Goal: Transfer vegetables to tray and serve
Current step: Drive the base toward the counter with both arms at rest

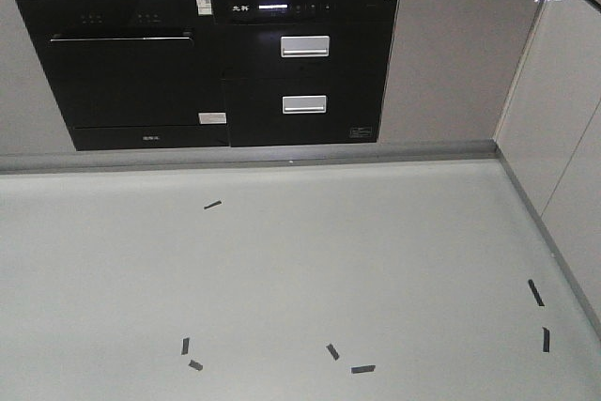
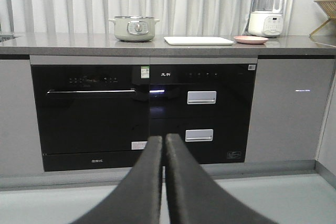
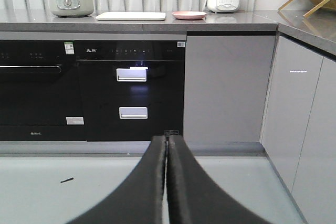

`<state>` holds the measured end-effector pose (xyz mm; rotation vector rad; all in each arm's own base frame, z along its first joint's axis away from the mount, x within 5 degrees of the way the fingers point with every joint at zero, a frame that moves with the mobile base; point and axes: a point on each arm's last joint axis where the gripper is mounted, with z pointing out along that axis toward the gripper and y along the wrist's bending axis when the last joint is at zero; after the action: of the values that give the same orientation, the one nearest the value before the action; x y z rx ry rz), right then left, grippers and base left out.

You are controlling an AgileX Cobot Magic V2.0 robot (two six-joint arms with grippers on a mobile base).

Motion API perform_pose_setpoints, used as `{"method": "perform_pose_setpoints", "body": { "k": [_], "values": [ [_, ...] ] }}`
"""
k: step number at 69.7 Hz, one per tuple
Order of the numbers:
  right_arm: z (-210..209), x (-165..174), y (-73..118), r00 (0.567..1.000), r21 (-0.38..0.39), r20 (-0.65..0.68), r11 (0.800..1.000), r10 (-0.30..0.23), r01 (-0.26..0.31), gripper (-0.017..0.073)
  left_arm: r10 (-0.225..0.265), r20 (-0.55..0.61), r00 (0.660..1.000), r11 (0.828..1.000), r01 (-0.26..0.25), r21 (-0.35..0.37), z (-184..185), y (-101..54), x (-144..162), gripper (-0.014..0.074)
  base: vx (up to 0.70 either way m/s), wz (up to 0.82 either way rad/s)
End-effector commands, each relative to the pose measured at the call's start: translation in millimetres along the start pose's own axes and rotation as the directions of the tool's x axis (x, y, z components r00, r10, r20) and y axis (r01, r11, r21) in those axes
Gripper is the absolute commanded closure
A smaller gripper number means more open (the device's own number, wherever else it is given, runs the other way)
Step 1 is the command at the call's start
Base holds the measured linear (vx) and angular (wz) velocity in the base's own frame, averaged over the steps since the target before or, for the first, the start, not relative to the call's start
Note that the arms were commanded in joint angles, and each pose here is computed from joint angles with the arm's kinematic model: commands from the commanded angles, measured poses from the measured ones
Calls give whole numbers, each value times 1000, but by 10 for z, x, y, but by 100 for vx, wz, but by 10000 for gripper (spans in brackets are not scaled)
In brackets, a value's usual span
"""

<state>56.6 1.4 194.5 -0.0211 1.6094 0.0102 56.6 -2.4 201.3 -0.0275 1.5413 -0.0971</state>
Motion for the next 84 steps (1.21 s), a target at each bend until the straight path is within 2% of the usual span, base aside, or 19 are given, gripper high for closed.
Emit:
{"method": "perform_pose_setpoints", "body": {
  "k": [1,84],
  "values": [
    [1,-15,-7,998,9,63,1000,-3,3,565,-10,64,998,1000,10,5,-4,1,14,599,15,0],
    [1,-15,-7,998,9,63,1000,-3,3,565,-10,64,998,1000,10,5,-4,1,14,599,26,1]
  ]
}}
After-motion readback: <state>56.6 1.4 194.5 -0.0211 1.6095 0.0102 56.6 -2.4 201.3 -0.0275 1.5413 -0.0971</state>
